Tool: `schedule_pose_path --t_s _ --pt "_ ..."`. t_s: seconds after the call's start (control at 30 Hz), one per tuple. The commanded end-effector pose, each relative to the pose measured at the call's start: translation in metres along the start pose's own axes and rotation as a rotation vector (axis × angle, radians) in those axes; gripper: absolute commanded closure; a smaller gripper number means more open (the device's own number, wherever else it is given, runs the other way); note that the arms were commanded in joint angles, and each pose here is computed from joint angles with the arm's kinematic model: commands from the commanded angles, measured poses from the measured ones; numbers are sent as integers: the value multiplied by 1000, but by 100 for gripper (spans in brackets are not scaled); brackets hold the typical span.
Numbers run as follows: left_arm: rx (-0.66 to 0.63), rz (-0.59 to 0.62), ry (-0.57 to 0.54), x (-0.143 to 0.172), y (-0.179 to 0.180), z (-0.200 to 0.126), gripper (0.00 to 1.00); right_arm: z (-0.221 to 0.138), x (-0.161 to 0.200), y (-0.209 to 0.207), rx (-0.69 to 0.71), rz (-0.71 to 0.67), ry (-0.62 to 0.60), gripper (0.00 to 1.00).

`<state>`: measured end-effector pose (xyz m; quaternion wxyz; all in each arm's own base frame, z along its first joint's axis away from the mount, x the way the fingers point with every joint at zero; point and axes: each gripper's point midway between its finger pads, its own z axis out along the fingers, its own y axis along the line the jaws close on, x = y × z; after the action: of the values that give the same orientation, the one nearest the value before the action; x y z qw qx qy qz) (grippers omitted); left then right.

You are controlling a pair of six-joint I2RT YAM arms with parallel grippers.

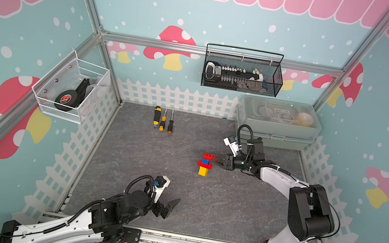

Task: Assemble the letter f with lego
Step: Place the lego brick at the center of the board.

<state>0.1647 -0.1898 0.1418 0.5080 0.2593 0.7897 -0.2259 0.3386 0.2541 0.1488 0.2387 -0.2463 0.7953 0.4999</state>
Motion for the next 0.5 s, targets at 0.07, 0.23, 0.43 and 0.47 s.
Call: schedule_pose_path --t_s 0.07,0.23,0.43,0.47 --pt "8 8 -19 -4 -2 -1 1 6 17 -12 -25 135 32 67" --pt "8 7 -20 -5 -2 -1 1 13 16 -17 -68 191 -26 67" --pt "9 9 -15 -3 -2 -1 1 19 19 -27 -83 235 -73 66" --pt "8 9 -17 -4 -2 -1 1 20 18 -28 -85 242 -79 66"
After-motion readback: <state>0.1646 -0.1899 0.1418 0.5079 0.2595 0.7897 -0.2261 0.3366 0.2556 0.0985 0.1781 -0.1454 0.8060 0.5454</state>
